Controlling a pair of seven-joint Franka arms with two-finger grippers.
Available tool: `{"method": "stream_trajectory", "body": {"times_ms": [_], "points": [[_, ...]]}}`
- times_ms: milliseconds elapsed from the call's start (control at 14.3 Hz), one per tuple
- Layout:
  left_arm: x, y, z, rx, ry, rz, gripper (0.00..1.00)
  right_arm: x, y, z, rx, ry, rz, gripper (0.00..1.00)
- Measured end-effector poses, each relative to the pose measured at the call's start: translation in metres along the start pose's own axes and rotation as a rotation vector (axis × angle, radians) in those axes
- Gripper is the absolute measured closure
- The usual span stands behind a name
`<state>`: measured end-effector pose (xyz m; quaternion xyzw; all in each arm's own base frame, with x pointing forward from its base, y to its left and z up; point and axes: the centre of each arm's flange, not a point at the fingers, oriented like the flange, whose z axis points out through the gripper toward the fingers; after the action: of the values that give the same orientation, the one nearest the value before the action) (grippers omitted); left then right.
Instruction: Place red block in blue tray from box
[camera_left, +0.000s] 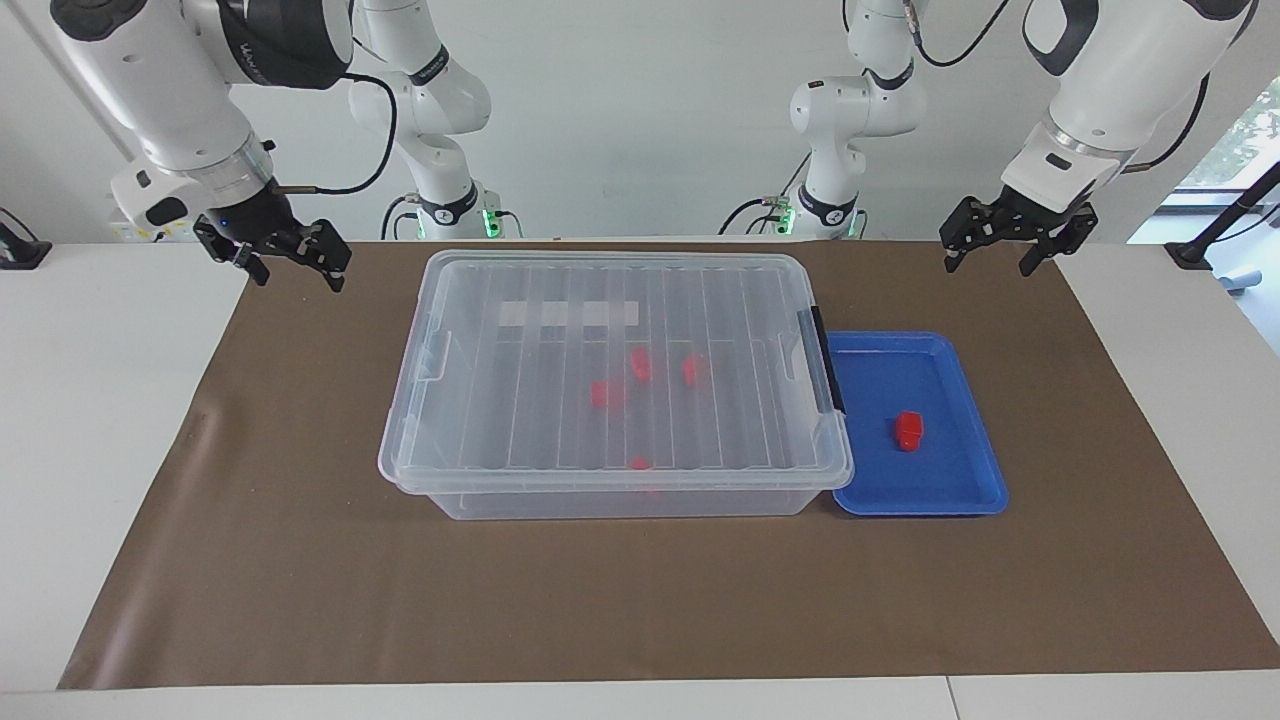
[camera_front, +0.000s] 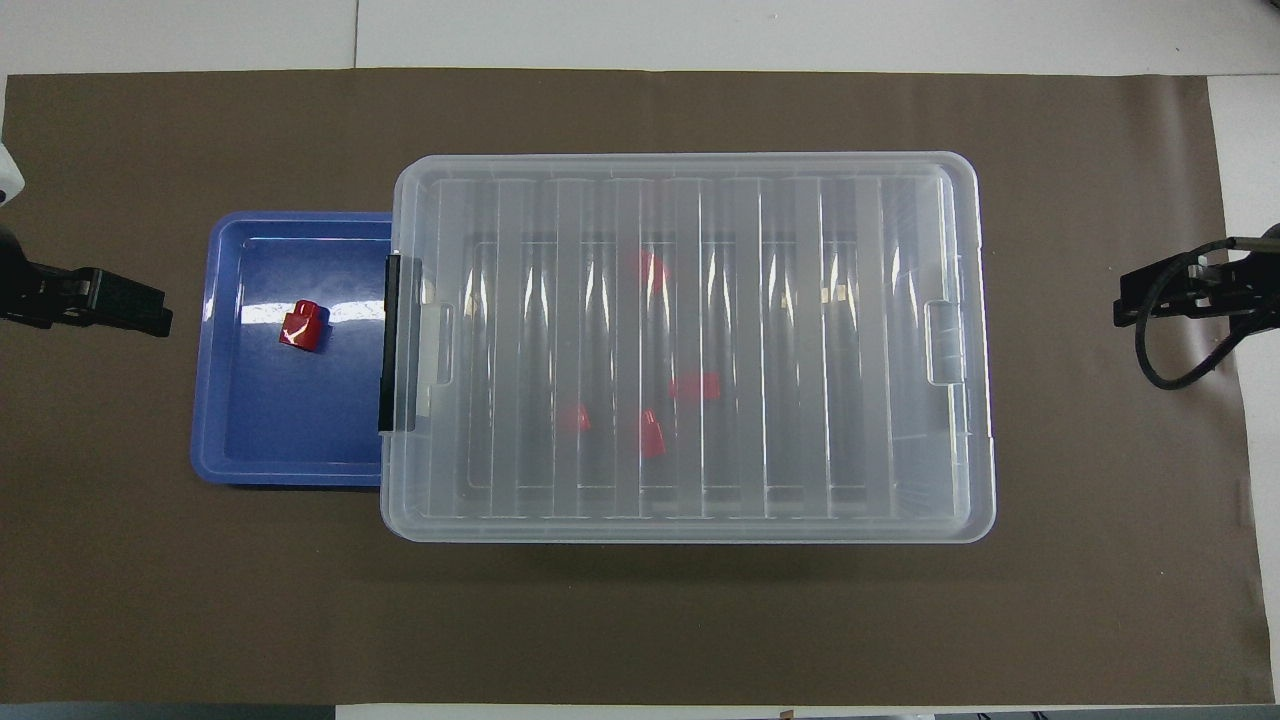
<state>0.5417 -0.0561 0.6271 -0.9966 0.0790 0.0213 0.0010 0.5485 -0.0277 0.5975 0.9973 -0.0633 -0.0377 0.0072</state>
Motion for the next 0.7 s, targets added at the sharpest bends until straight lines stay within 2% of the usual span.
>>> {"method": "stream_trajectory", "body": {"times_ms": [280, 699], "points": [[0.0004, 0.0005, 0.0003, -0.001, 0.002, 0.001, 0.00, 0.0055, 0.0071, 0.0100, -0.001, -0.022, 0.014, 0.00], [0.0026, 0.0005, -0.0006, -0.001, 0.021, 0.001, 0.00, 0.0033, 0.0068, 0.0013, 0.001, -0.005, 0.013, 0.00]]}}
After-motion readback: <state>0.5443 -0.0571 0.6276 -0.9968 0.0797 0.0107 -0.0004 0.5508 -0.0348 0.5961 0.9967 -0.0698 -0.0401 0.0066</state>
